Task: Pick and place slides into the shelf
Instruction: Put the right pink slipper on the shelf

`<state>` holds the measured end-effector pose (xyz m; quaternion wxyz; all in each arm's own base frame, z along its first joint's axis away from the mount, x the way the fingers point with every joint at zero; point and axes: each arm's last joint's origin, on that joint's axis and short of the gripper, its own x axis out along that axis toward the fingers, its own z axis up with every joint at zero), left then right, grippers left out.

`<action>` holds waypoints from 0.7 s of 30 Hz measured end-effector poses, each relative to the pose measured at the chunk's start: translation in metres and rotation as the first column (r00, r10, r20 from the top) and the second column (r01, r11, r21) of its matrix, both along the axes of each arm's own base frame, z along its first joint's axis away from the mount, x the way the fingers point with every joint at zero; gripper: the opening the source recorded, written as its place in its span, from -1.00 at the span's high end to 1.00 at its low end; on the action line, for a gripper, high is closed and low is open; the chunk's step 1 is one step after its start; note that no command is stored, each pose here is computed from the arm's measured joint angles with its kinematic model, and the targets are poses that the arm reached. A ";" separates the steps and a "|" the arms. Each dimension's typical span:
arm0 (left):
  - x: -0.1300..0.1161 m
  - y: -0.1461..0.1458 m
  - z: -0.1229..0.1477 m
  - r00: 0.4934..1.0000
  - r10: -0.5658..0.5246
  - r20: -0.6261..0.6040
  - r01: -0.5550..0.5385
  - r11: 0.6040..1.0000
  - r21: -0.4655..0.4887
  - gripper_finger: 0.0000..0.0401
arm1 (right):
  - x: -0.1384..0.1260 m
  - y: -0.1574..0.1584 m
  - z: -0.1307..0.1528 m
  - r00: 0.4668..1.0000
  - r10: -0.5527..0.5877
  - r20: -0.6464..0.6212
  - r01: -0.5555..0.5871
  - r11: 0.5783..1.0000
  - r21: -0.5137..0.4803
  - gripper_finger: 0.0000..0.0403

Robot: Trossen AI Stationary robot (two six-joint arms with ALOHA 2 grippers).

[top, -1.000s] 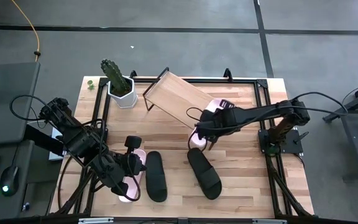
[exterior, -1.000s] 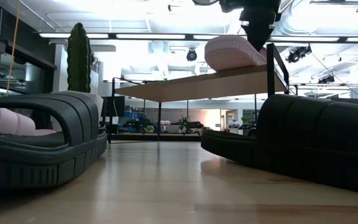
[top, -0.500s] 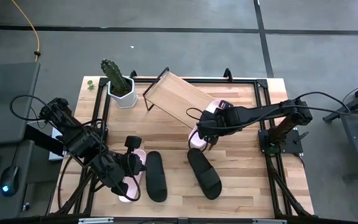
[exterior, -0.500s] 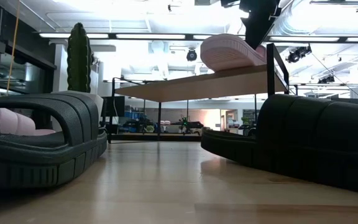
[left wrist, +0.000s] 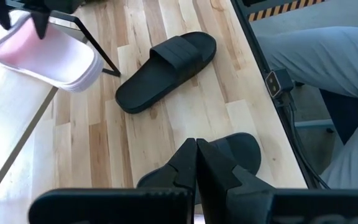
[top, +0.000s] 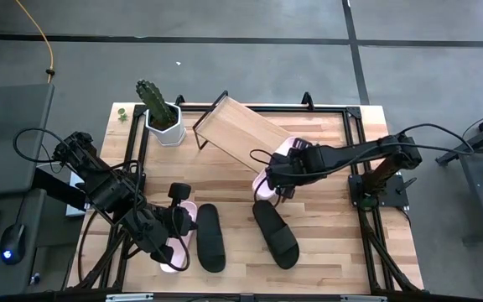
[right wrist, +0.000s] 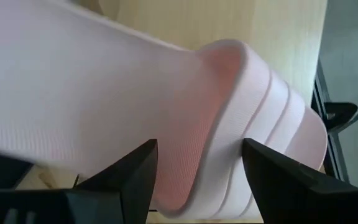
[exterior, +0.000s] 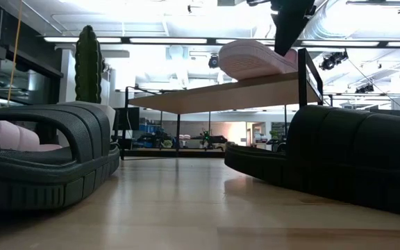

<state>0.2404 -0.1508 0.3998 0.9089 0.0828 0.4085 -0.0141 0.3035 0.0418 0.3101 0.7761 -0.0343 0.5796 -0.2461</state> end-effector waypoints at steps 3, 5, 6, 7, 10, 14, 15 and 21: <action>0.000 0.000 0.000 1.000 0.002 0.001 -0.002 1.000 0.002 1.00 | 0.000 0.002 0.000 1.000 0.019 -0.005 -0.019 1.000 -0.004 -0.10; 0.000 0.000 0.000 1.000 0.002 0.000 -0.002 1.000 0.003 1.00 | 0.000 0.002 0.000 1.000 0.019 -0.006 -0.019 1.000 -0.005 -0.10; 0.000 0.000 0.000 1.000 0.002 -0.002 -0.002 1.000 0.003 1.00 | -0.001 0.002 0.001 1.000 0.015 -0.007 -0.015 1.000 -0.005 -0.10; 0.000 0.000 0.000 1.000 0.002 -0.002 -0.002 1.000 0.004 1.00 | -0.001 0.002 0.003 1.000 0.010 -0.006 -0.010 1.000 -0.009 -0.10; 0.000 0.000 0.000 1.000 0.002 -0.002 -0.002 1.000 0.004 1.00 | -0.003 0.001 0.008 1.000 -0.010 -0.001 0.010 1.000 -0.020 -0.10; 0.000 0.000 0.000 1.000 0.002 -0.002 -0.002 1.000 0.004 1.00 | -0.009 -0.001 0.021 0.997 -0.075 0.000 0.075 0.997 -0.034 -0.10; 0.000 0.000 0.000 1.000 0.002 -0.002 -0.002 1.000 0.004 1.00 | -0.010 -0.001 0.023 0.996 -0.087 -0.002 0.087 0.995 -0.039 -0.10; 0.000 0.000 0.000 1.000 0.002 -0.003 -0.002 1.000 0.005 1.00 | -0.008 0.000 0.024 0.996 -0.093 0.016 0.093 0.996 0.000 -0.10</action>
